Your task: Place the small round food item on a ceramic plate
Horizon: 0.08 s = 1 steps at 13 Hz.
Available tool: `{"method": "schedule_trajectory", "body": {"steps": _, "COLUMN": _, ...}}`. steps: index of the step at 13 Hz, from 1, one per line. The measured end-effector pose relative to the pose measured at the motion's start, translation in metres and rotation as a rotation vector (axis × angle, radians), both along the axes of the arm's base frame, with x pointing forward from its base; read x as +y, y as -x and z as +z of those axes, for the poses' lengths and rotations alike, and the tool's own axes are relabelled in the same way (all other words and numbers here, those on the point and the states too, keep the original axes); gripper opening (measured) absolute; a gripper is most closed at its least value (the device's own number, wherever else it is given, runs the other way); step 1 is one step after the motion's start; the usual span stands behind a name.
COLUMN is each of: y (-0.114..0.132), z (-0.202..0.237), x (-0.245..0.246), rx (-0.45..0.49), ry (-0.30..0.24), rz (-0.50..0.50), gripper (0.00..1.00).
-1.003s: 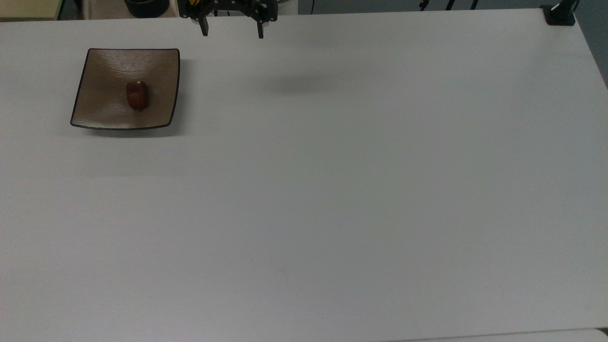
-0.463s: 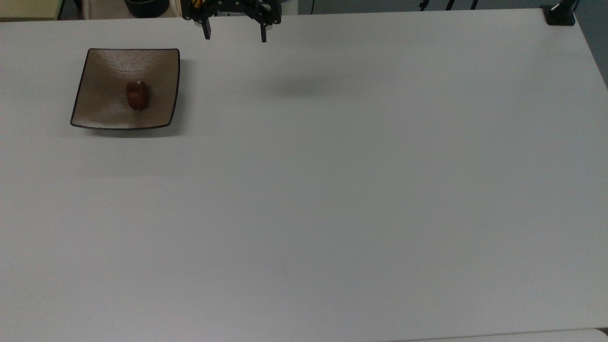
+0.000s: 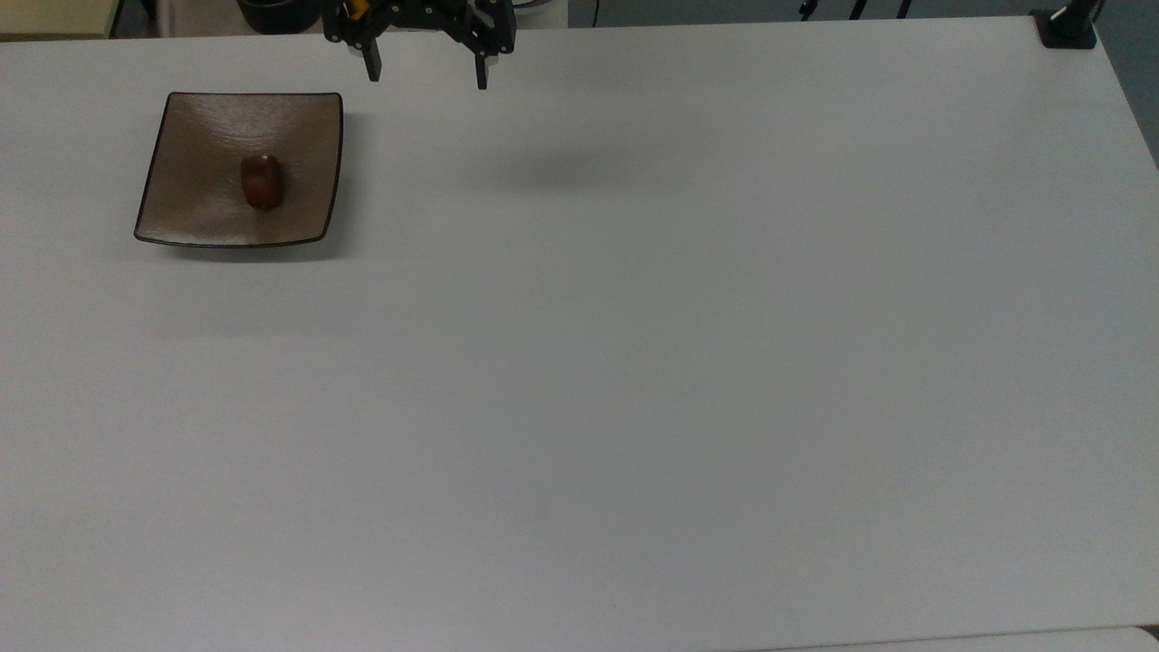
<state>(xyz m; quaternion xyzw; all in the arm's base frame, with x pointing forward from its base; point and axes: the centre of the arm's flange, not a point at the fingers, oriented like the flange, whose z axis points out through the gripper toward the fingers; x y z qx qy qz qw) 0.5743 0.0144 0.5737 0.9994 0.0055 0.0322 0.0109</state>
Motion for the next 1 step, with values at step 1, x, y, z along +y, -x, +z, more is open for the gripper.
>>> {"method": "schedule_trajectory", "body": {"steps": 1, "y": -0.0001, "z": 0.0, "x": -0.0029, "rx": 0.0, "ry": 0.0, "rz": -0.004, "gripper": 1.0}}
